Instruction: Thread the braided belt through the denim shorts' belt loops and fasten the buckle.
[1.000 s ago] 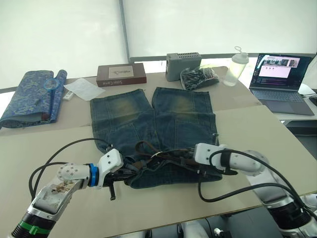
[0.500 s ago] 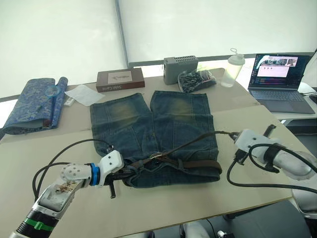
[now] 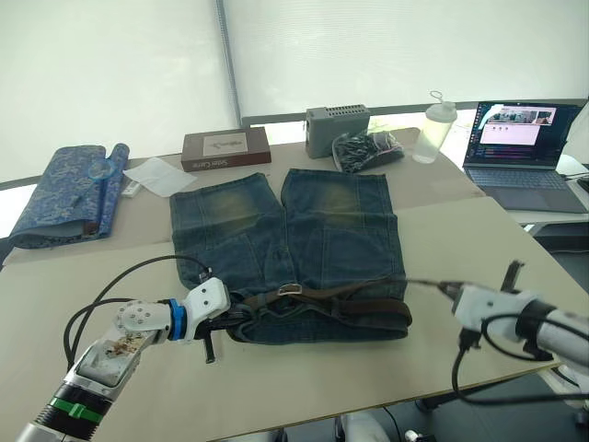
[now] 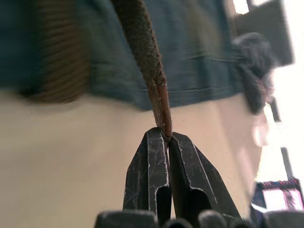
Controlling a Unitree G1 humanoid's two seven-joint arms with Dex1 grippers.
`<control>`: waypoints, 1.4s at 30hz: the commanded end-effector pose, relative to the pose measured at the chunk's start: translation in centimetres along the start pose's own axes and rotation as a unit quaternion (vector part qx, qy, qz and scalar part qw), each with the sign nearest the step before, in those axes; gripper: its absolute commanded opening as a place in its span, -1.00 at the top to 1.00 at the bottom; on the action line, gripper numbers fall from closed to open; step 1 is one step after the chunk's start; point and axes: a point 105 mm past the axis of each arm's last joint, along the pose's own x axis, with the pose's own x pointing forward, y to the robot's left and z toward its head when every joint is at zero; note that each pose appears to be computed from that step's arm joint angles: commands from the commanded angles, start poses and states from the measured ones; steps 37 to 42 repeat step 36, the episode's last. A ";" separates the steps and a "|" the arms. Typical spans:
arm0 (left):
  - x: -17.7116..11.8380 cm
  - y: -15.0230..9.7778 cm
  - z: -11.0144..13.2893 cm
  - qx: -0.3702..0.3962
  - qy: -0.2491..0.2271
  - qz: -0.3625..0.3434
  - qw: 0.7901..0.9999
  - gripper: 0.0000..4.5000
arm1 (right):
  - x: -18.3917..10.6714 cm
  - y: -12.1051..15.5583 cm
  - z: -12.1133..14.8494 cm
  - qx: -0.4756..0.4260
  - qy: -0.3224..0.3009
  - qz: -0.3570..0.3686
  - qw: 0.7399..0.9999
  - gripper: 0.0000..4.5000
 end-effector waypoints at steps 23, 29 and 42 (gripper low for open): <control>-10.4 -3.4 7.4 -0.188 -0.181 0.118 0.958 -0.98 | -6.4 1.7 3.7 0.407 -0.138 0.060 0.901 -1.00; -12.1 -6.0 3.9 -0.202 -0.114 0.106 0.967 -0.98 | -9.0 2.1 1.0 0.392 -0.089 0.063 0.913 -1.00; -13.2 -6.8 2.0 -0.216 -0.091 0.099 0.967 -0.98 | -9.8 2.8 -0.3 0.380 -0.070 0.062 0.920 -1.00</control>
